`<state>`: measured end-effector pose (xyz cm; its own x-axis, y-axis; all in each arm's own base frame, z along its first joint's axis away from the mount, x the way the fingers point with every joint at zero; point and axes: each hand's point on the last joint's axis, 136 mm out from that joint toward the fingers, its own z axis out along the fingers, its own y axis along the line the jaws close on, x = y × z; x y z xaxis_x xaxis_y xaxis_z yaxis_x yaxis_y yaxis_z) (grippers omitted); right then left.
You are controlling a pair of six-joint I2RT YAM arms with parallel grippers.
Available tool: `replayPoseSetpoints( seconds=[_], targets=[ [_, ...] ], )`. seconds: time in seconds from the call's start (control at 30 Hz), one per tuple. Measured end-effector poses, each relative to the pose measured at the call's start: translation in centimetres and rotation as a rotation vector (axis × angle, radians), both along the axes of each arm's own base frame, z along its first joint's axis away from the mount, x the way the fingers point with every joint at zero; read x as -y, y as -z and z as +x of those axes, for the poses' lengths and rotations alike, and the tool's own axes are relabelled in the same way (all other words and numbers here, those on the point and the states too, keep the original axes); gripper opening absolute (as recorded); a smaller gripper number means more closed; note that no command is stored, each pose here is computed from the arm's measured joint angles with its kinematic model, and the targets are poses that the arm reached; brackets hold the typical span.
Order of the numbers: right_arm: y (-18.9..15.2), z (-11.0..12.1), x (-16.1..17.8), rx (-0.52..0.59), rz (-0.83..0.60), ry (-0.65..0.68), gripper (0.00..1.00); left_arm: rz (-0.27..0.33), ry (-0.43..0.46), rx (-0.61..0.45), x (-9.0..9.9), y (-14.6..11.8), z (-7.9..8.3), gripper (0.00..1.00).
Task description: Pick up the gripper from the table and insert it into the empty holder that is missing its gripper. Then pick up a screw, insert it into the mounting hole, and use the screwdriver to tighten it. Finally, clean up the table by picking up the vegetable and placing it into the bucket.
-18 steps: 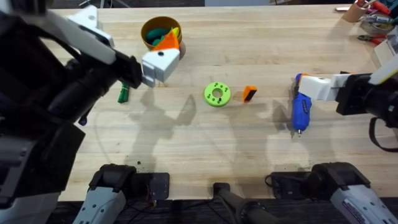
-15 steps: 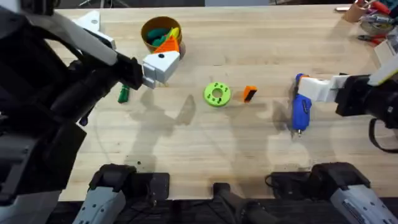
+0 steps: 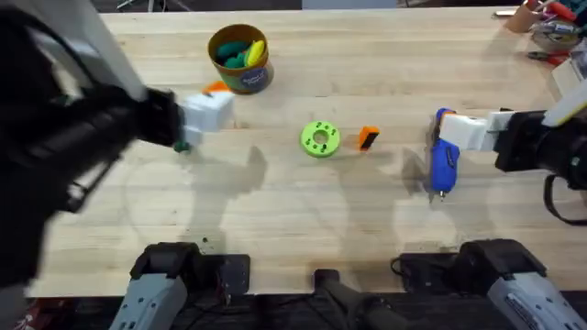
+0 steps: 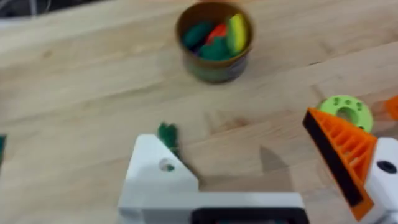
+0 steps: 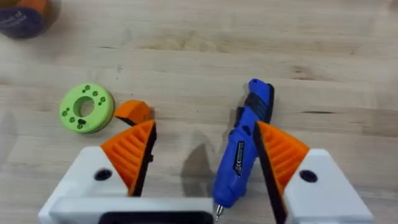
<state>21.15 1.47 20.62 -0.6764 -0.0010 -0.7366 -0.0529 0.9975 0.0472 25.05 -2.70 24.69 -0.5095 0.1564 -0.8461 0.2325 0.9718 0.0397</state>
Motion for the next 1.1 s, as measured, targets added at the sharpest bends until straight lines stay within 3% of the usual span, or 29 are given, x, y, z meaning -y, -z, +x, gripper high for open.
replayPoseSetpoints(
  seconds=[0.17, 0.37, 0.67, 0.97, 1.1],
  targets=[
    [0.1, -0.1, 0.0, -0.004, 0.0, 0.0, 0.91, 0.001, -0.186, -0.117, -4.5, -1.3, -0.3, 0.994],
    [0.1, 0.0, 0.0, -0.003, 0.0, 0.0, 0.91, -0.05, -0.31, -0.295, -7.9, 1.8, 0.0, 0.994],
    [0.0, 0.0, 0.0, -0.003, 0.0, 0.0, 0.91, -0.054, -0.281, -0.464, -8.5, 6.1, 1.5, 0.994],
    [0.1, -0.1, 0.0, -0.004, 0.0, 0.0, 0.91, -0.06, -0.198, -0.681, -8.9, 12.1, 3.2, 0.994],
    [0.1, -0.1, 0.0, -0.008, 0.0, 0.0, 0.91, -0.071, -0.165, -0.767, -9.2, 13.4, 4.3, 0.994]
  ],
)
